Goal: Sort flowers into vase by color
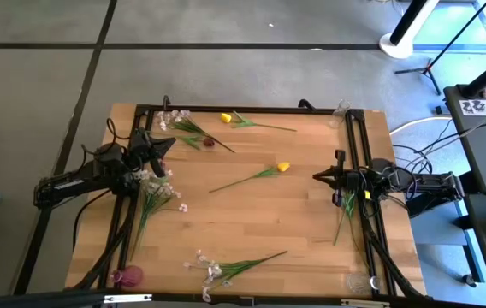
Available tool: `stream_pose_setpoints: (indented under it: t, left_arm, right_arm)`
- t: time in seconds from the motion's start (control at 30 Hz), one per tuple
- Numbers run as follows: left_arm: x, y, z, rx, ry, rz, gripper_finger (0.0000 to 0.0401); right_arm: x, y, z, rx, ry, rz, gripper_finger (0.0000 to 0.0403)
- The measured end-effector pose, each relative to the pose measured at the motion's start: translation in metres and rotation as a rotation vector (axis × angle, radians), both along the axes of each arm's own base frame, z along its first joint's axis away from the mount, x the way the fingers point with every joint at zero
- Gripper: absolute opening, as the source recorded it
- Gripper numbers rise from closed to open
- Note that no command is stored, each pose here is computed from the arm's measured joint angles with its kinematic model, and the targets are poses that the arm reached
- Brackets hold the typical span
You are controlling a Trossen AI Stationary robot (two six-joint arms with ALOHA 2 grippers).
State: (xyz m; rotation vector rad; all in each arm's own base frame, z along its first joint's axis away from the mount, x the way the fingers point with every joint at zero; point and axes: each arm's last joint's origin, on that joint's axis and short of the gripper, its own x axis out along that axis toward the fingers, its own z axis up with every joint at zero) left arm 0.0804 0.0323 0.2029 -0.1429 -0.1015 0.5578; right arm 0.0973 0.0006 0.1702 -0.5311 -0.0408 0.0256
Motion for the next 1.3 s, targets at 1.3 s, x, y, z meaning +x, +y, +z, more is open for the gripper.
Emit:
stream_pose_setpoints:
  t: [1.3]
  left_arm:
    - [0.0,0.0,0.0,0.0,0.0,0.0,0.0]
  right_arm:
    - [0.166,-0.013,0.079,0.866,0.081,-0.489,0.0021]
